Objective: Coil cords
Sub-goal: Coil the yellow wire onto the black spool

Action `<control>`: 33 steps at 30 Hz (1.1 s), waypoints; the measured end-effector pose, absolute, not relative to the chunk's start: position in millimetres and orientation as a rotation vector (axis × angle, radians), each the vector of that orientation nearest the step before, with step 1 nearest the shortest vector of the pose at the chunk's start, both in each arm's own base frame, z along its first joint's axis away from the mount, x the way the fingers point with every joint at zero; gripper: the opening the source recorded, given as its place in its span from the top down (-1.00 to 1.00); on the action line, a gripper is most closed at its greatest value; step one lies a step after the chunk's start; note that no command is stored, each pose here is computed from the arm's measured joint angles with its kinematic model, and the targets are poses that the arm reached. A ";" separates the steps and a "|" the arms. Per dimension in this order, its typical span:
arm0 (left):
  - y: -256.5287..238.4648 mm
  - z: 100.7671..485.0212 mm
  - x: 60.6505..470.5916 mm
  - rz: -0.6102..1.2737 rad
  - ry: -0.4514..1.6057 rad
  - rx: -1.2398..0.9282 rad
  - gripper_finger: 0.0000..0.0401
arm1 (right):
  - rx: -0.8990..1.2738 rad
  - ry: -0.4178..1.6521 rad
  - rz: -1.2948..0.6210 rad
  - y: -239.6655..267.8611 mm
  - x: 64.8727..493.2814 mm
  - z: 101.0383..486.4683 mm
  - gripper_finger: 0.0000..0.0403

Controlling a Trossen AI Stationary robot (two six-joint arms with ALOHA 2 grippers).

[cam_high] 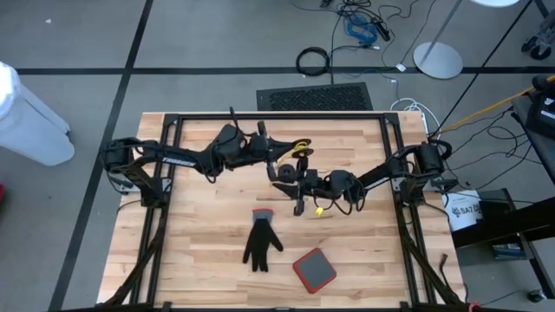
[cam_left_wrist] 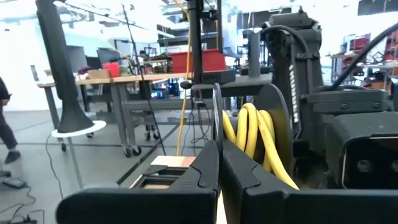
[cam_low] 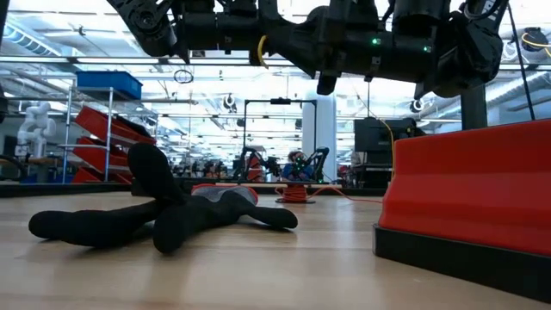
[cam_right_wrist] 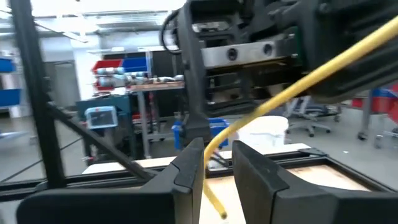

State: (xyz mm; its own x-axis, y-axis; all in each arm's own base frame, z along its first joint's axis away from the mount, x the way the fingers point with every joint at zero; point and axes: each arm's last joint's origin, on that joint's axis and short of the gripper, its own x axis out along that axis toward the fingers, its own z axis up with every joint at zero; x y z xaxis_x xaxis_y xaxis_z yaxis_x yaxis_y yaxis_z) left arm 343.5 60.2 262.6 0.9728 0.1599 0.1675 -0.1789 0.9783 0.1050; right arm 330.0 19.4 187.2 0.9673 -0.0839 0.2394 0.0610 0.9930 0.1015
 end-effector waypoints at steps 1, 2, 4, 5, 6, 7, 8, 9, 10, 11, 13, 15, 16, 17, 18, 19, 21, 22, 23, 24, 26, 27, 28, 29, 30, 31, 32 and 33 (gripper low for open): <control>59.7 262.6 343.6 0.171 -0.159 0.129 1.00 | 0.093 -0.245 -0.059 19.8 330.1 187.2 0.64; 59.3 262.6 343.6 0.170 -0.158 0.134 1.00 | 0.091 -0.245 -0.046 20.3 330.1 187.2 0.64; 58.2 262.6 343.8 0.169 -0.158 0.135 1.00 | 0.090 -0.242 -0.039 20.7 330.1 186.9 0.64; 58.2 262.6 343.8 0.169 -0.158 0.135 1.00 | 0.090 -0.241 -0.040 20.7 330.2 186.8 0.64; 58.2 262.7 343.8 0.169 -0.159 0.135 1.00 | 0.091 -0.240 -0.040 20.7 330.2 186.7 0.64; 58.2 262.7 343.8 0.169 -0.159 0.135 1.00 | 0.094 -0.241 -0.039 20.7 330.2 186.8 0.64; 58.2 262.6 343.8 0.169 -0.158 0.136 1.00 | 0.099 -0.241 -0.039 20.7 330.2 186.8 0.64; 58.2 262.6 343.8 0.169 -0.158 0.136 1.00 | 0.105 -0.241 -0.038 20.5 330.2 186.8 0.64; 58.2 262.6 343.8 0.169 -0.158 0.136 1.00 | 0.106 -0.241 -0.038 19.9 330.2 186.8 0.64; 58.1 262.7 343.8 0.169 -0.158 0.136 1.00 | 0.107 -0.241 -0.036 19.5 330.3 186.8 0.64; 58.1 262.6 343.8 0.169 -0.158 0.136 1.00 | 0.108 -0.241 -0.028 19.2 330.3 186.8 0.64; 58.1 262.7 343.8 0.169 -0.158 0.136 1.00 | 0.113 -0.241 -0.031 18.2 330.4 186.8 0.64; 58.1 262.7 343.8 0.169 -0.158 0.138 1.00 | 0.113 -0.241 -0.031 18.2 330.3 186.9 0.64; 57.8 262.6 343.9 0.169 -0.158 0.144 1.00 | 0.113 -0.241 -0.031 18.1 330.4 186.9 0.64; 57.2 262.6 344.0 0.170 -0.157 0.151 1.00 | 0.113 -0.242 -0.031 17.9 330.4 186.9 0.64; 56.4 262.7 344.1 0.179 -0.156 0.155 1.00 | 0.114 -0.242 -0.032 17.8 330.4 186.9 0.64; 54.5 262.9 344.4 0.198 -0.157 0.166 1.00 | 0.118 -0.242 -0.032 17.5 330.4 186.9 0.64; 53.3 262.9 344.5 0.202 -0.156 0.176 1.00 | 0.120 -0.242 -0.033 17.2 330.4 186.9 0.64; 52.1 263.0 344.7 0.208 -0.155 0.182 1.00 | 0.121 -0.243 -0.033 17.0 330.4 186.9 0.64; 50.5 263.0 344.9 0.217 -0.154 0.188 1.00 | 0.121 -0.244 -0.034 16.7 330.4 187.0 0.64; 47.5 263.0 345.3 0.231 -0.151 0.201 1.00 | 0.121 -0.248 -0.041 16.0 330.7 187.7 0.64; 46.8 263.2 345.4 0.233 -0.153 0.204 1.00 | 0.121 -0.250 -0.042 15.8 331.6 188.6 0.64; 45.4 263.4 345.5 0.232 -0.155 0.209 1.00 | 0.120 -0.250 -0.042 15.9 333.0 189.8 0.64; 44.3 263.9 345.6 0.235 -0.160 0.212 1.00 | 0.116 -0.247 -0.043 16.0 334.8 191.0 0.64; 42.8 264.5 345.6 0.243 -0.165 0.215 1.00 | 0.113 -0.243 -0.043 16.1 337.1 192.5 0.64; 41.4 265.2 345.6 0.252 -0.172 0.214 1.00 | 0.111 -0.235 -0.044 16.2 339.1 193.3 0.64; 40.7 265.8 345.5 0.257 -0.177 0.214 1.00 | 0.108 -0.227 -0.044 16.4 341.1 194.2 0.64; 39.3 266.0 345.6 0.255 -0.180 0.214 1.00 | 0.103 -0.222 -0.045 16.5 343.3 195.6 0.64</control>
State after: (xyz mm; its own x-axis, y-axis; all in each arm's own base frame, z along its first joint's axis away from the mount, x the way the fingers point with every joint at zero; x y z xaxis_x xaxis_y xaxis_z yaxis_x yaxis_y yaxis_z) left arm 345.6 39.3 266.0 0.9520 0.2296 0.2022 -0.2676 0.9453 0.1864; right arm 343.3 16.5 195.6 0.9744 -0.0559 0.2176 0.0331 0.9937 0.1071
